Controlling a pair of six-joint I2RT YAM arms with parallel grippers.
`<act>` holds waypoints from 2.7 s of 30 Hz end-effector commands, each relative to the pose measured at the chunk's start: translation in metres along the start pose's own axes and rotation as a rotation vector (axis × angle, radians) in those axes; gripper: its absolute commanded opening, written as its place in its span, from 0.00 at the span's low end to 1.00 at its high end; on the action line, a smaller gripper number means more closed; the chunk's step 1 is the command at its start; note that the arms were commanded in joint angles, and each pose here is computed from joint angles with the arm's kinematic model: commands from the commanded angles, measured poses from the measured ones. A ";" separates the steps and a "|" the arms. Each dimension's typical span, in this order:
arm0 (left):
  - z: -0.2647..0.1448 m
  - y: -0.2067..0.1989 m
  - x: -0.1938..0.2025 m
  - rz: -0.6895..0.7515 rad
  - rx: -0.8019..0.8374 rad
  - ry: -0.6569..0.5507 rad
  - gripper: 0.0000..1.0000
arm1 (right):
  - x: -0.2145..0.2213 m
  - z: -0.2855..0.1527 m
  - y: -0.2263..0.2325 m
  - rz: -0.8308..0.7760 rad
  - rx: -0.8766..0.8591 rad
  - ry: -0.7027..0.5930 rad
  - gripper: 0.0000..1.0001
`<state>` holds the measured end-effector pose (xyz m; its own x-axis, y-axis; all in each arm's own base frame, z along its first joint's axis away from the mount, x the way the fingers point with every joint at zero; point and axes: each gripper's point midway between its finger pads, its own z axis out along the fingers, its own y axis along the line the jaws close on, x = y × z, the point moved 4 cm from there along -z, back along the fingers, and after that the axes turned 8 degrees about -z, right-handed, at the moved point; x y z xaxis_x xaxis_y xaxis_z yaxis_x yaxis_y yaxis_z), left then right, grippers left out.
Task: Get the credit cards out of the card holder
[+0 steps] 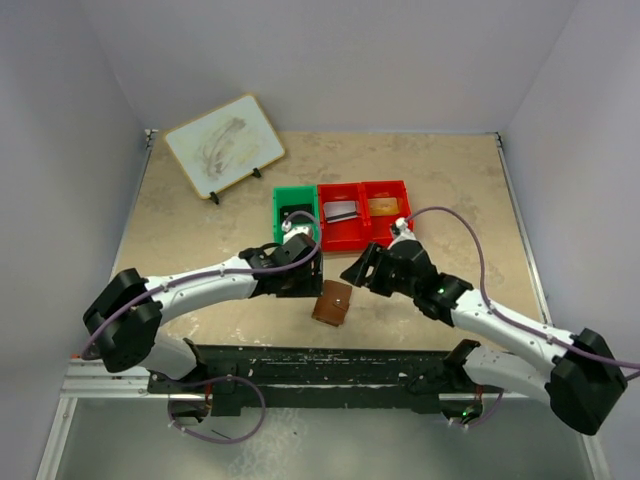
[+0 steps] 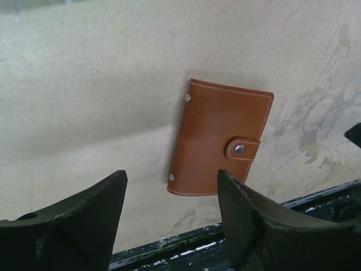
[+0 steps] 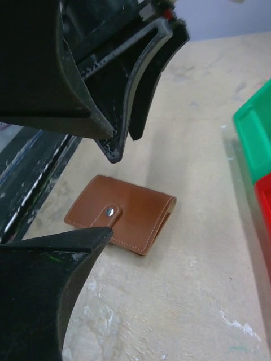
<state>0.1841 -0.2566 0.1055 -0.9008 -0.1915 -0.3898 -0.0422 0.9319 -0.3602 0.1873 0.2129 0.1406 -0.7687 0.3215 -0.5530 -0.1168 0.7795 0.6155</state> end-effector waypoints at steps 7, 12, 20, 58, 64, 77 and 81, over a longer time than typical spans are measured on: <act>0.026 0.002 0.013 -0.107 0.038 0.065 0.59 | 0.017 0.023 0.003 -0.322 -0.019 0.225 0.49; 0.034 0.007 0.013 -0.117 0.007 0.050 0.58 | 0.032 0.027 0.020 -0.366 -0.051 0.265 0.49; 0.041 0.010 0.019 -0.124 0.006 0.064 0.57 | 0.034 0.044 -0.004 -0.493 0.197 0.315 0.46; 0.049 0.029 0.036 -0.140 -0.018 0.100 0.40 | 0.074 0.057 -0.022 -0.578 0.239 0.378 0.46; 0.052 0.031 0.038 -0.153 -0.013 0.107 0.36 | 0.090 0.056 -0.030 -0.608 0.256 0.398 0.48; 0.054 0.039 0.041 -0.184 -0.023 0.101 0.34 | 0.100 0.058 -0.037 -0.620 0.452 0.327 0.29; 0.053 0.040 0.042 -0.182 -0.027 0.102 0.34 | 0.093 0.053 -0.034 -0.553 0.487 0.283 0.21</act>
<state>0.1827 -0.2684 0.0539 -0.9043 -0.3436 -0.2531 -0.1798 0.8446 -0.5043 0.1678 0.2637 0.0621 -0.7436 -0.3125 -0.5911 -0.3780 0.9257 -0.0139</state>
